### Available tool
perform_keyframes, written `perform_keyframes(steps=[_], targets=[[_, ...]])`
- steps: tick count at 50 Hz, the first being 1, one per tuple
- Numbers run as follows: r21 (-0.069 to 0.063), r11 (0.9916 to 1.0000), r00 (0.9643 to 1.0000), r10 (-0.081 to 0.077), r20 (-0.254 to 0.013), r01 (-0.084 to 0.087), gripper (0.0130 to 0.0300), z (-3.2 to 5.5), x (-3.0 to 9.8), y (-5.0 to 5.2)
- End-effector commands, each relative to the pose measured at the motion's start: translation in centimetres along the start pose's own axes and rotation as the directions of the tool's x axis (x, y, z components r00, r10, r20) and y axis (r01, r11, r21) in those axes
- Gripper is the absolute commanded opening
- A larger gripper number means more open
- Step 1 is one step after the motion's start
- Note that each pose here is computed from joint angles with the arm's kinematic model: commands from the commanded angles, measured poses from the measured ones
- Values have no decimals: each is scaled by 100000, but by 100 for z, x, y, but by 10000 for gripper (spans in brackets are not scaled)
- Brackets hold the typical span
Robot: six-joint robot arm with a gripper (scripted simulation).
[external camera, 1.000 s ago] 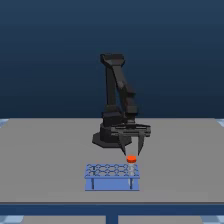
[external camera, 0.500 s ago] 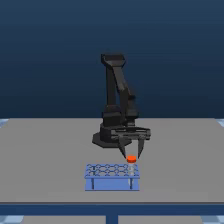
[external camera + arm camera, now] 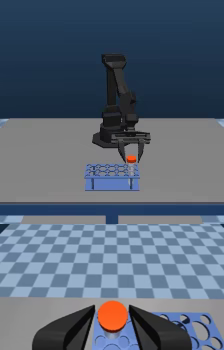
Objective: Pick up the centrifuge tube on the rack
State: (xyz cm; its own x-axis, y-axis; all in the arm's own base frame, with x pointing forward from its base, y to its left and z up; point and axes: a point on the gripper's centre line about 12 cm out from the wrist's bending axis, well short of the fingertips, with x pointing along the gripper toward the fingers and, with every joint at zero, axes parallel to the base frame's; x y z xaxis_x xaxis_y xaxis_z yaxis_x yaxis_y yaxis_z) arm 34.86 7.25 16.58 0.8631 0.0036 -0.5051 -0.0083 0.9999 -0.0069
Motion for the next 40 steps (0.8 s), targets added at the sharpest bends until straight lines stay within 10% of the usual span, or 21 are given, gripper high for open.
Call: perform_keyframes(steps=[1, 18, 19, 40], targets=[[1011, 99994, 99998, -383, 580, 377, 300, -8, 8, -5], [1011, 99994, 99998, -383, 579, 377, 300, -17, 13, -5], [1011, 99994, 99998, -383, 579, 377, 130, -17, 13, -5], [1008, 99994, 99998, -416, 542, 411, 130, -17, 14, -6]])
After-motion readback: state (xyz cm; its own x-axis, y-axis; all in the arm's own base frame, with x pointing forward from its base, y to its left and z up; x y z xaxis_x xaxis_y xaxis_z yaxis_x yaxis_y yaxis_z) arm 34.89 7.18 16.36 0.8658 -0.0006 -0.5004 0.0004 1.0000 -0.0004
